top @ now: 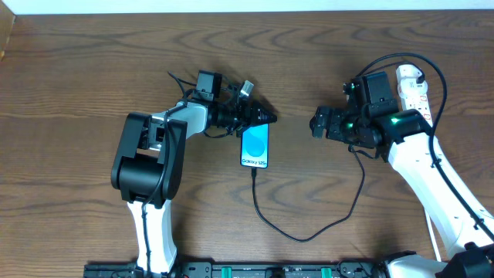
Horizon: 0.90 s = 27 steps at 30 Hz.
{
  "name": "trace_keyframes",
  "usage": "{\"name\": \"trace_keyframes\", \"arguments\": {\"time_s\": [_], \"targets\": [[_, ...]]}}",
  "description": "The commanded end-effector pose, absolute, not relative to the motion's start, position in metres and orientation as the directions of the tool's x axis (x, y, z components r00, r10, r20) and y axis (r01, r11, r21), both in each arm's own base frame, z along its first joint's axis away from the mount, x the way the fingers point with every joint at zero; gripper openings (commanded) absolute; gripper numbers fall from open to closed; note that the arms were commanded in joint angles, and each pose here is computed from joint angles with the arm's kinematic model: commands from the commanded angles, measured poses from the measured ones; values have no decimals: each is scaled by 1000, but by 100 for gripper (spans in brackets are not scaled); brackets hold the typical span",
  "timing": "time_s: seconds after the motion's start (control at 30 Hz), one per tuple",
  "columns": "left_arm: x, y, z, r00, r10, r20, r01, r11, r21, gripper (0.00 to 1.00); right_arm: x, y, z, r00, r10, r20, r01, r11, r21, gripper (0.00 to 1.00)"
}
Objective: Plug charger to phone and switch on socket
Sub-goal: 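Set the phone flat on the table with the left gripper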
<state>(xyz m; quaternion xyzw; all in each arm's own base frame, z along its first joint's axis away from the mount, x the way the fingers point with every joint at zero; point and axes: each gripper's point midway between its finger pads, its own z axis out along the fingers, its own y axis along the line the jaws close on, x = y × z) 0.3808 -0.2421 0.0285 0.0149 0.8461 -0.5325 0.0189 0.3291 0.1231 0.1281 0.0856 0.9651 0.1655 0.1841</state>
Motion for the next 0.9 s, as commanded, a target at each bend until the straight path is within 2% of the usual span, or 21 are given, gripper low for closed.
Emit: {"name": "trace_keyframes", "arguments": {"time_s": [0.0,0.5,0.8,0.87], "targets": [[382,-226,-11,-997,-71,-1,-41,581,-813,80,331,123,133,-911,216,-351,89,935,345,99],[380,-227,-15,-996,-89,27,-76,613,-786,84,330,123,133,-912,215,-348,90,935,343,99],[379,-221,-18,-992,-125,32,-109,680,-725,85,331,123,133,-912,215,-349,89,935,344,99],[379,-222,-17,-992,-126,13,-99,706,-702,88,330,123,133,-912,215,-349,89,935,343,99]]}}
